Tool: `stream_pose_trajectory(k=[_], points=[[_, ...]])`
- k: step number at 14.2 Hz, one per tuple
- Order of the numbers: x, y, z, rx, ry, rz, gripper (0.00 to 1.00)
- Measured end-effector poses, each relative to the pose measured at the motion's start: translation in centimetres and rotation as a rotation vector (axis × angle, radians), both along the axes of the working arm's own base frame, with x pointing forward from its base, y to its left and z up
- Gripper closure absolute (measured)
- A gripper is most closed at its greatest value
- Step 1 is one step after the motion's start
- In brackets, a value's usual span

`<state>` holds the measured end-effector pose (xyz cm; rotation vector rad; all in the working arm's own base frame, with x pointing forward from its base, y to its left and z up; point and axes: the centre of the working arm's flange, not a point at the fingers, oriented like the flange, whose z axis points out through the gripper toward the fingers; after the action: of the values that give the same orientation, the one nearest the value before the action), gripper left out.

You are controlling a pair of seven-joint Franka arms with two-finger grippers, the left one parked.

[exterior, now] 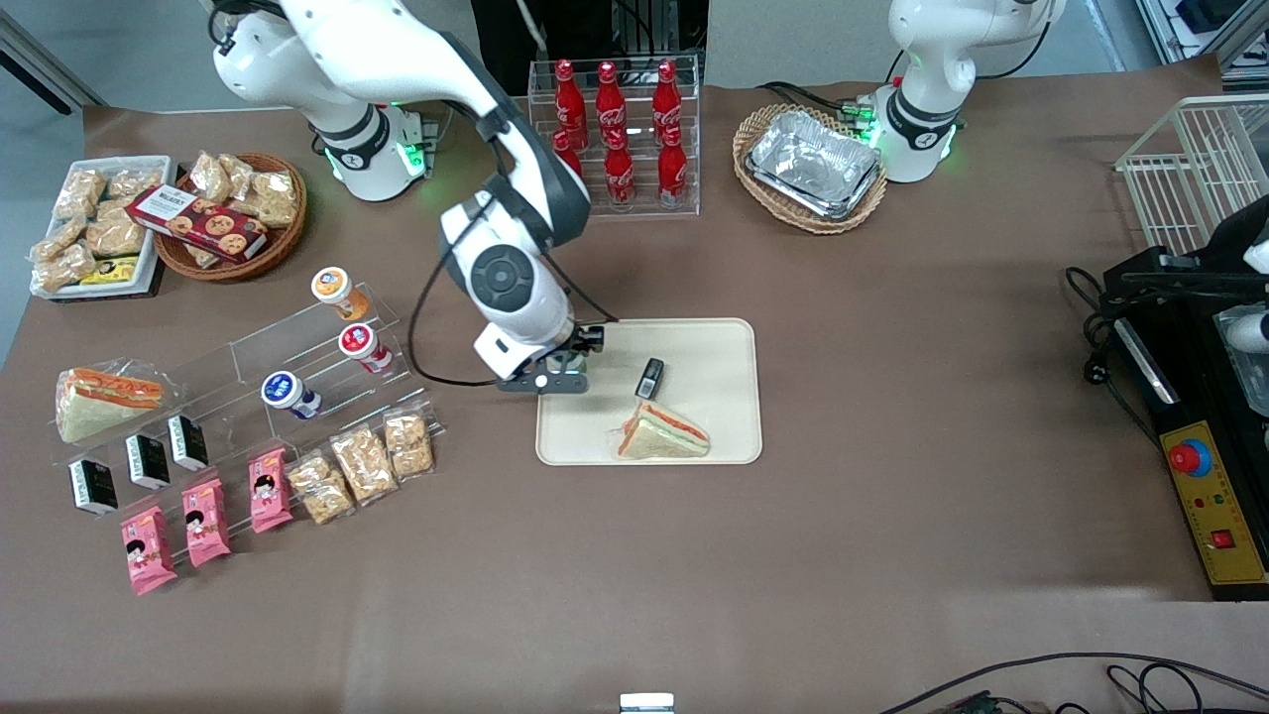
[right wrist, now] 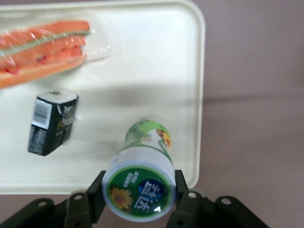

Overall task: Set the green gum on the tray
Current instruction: 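Carry the bottle over the cream tray beside the black box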

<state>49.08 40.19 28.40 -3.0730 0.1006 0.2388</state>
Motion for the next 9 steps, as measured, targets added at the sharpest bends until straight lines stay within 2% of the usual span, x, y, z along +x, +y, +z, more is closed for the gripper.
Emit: stream_pose_trajectory(k=[9], points=[[-1.9, 1.8, -3.7, 0.000, -0.027, 0.016, 0.41]])
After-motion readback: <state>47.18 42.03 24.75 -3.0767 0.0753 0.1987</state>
